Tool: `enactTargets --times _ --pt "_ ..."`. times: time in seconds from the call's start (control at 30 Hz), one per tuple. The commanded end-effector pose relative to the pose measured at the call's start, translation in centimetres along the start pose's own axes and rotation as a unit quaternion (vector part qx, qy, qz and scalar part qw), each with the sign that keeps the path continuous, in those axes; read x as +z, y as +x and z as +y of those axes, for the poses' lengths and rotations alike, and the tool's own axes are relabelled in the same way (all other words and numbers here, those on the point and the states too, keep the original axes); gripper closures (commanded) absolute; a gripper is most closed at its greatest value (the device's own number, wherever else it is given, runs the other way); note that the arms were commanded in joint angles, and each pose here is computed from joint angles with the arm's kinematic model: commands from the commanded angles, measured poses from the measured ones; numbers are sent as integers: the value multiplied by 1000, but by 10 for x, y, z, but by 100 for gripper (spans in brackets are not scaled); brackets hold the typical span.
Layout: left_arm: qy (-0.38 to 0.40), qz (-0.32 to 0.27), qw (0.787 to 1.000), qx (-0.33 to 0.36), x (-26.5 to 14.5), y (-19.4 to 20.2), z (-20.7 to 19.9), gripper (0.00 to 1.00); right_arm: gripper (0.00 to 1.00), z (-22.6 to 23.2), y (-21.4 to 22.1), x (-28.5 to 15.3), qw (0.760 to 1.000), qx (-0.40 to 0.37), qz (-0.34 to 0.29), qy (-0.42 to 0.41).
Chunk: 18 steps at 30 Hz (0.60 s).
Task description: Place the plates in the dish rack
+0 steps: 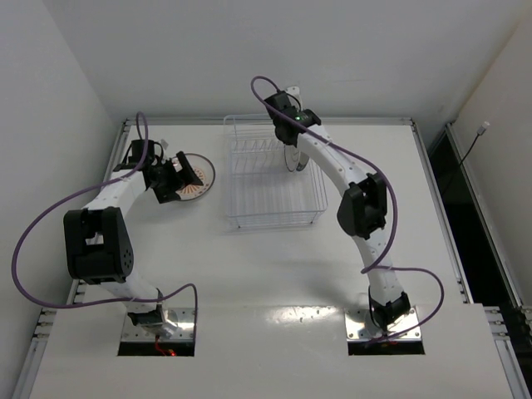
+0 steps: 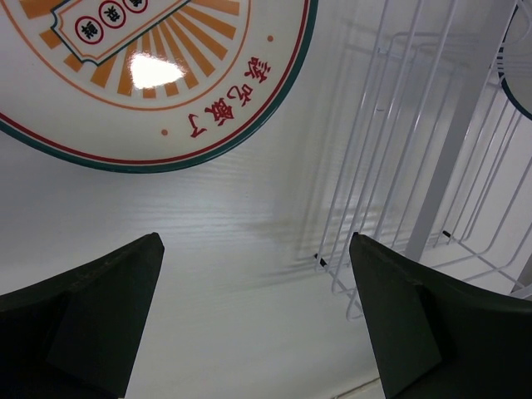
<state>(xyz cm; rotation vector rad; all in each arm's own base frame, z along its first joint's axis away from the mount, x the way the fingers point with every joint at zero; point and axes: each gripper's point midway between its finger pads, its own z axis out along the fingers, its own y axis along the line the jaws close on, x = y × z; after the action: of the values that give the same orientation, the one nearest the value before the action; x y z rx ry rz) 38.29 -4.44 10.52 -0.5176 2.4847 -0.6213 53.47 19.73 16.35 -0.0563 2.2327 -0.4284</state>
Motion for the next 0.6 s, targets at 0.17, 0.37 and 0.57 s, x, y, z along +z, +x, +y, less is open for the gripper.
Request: enactTargets --times 0.17,0.37,0.57 --pt "-22 -42 999 10 -12 -18 8 4 61 -17 -41 -68 993 69 -27 -92" --pt "-86 -91 991 -44 -29 -38 39 0 54 -70 -61 -138 988 98 -76 -92" --pt "-58 -108 984 -128 -21 -44 72 0 53 -70 -31 -179 969 124 -82 -197"
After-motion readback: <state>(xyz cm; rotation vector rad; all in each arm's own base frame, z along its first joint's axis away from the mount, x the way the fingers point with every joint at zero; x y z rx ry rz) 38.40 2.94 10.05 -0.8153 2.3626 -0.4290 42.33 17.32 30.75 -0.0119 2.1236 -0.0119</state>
